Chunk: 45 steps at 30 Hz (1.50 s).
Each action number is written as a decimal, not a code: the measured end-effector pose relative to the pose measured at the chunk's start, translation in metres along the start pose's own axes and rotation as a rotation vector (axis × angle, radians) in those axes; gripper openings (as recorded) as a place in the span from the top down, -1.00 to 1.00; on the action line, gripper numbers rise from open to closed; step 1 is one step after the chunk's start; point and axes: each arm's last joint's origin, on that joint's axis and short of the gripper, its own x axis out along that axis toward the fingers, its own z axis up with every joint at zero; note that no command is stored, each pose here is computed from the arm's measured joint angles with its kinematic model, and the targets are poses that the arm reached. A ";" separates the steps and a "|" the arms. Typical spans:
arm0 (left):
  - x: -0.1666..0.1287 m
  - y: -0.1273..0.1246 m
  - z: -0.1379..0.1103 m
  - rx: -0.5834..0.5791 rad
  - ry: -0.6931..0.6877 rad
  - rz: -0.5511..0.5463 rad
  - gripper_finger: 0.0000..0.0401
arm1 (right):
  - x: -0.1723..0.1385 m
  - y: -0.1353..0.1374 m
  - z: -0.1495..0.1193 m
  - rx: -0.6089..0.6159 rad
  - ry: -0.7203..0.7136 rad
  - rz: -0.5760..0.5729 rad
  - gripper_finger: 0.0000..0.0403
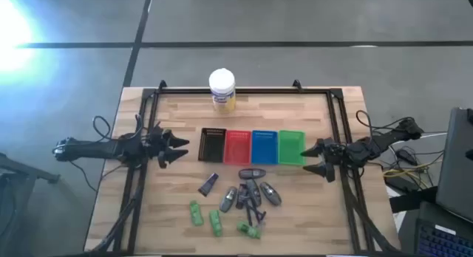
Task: Pick & Place Travel size toiletries
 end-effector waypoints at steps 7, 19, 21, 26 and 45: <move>0.000 0.000 0.000 0.000 0.001 0.000 -0.51 | 0.000 0.000 0.000 0.000 0.000 0.000 -0.81; 0.000 0.000 0.000 0.000 0.000 0.000 -0.51 | 0.000 0.000 0.000 0.000 0.000 0.000 -0.81; 0.000 0.000 0.000 0.000 0.000 0.000 -0.51 | 0.000 0.000 0.000 0.000 0.000 0.000 -0.81; 0.000 0.000 0.000 0.000 0.000 0.000 -0.51 | 0.000 0.000 0.000 0.000 0.000 0.000 -0.81; 0.000 0.000 0.000 0.000 0.000 0.000 -0.51 | 0.000 -0.004 0.003 0.096 -0.109 -0.117 -0.81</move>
